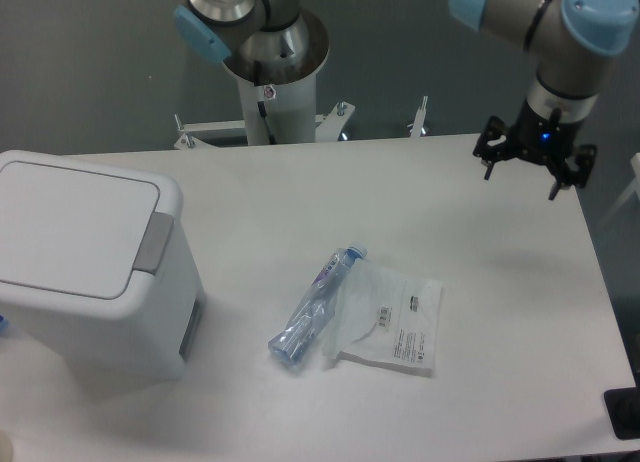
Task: Open the trash can
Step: 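Move the open gripper from its start pose toward the table center, then swing the gripper over to the grey button on the trash can lid, then press the gripper down on the grey lid button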
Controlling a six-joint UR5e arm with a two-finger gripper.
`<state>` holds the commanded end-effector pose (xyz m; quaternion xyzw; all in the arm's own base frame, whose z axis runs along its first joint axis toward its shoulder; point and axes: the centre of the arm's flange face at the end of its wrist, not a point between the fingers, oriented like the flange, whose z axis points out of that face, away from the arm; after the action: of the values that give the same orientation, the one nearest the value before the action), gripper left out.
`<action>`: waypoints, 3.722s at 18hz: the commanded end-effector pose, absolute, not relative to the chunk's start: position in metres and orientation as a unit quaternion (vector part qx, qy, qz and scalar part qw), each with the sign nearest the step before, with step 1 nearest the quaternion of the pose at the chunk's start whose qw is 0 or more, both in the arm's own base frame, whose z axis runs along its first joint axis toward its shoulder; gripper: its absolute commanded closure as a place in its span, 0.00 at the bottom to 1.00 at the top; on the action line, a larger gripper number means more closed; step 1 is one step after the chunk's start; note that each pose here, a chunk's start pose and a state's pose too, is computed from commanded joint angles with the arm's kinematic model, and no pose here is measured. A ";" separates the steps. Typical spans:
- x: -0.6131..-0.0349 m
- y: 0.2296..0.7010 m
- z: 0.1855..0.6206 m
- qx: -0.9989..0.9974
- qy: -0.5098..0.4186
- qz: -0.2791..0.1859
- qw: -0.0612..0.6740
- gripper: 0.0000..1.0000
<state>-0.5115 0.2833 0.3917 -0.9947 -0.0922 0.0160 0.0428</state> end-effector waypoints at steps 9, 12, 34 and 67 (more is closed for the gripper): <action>-0.461 0.370 0.430 -0.974 -0.208 -0.024 0.090 0.00; -0.450 0.427 0.441 -0.969 -0.228 -0.058 0.078 0.00; -0.339 0.537 0.491 -0.949 -0.234 -0.155 0.141 0.00; -0.271 0.573 0.479 -0.954 -0.199 -0.176 0.138 0.00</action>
<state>-0.2712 0.5727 0.4793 -0.9543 -0.1987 -0.1755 0.1378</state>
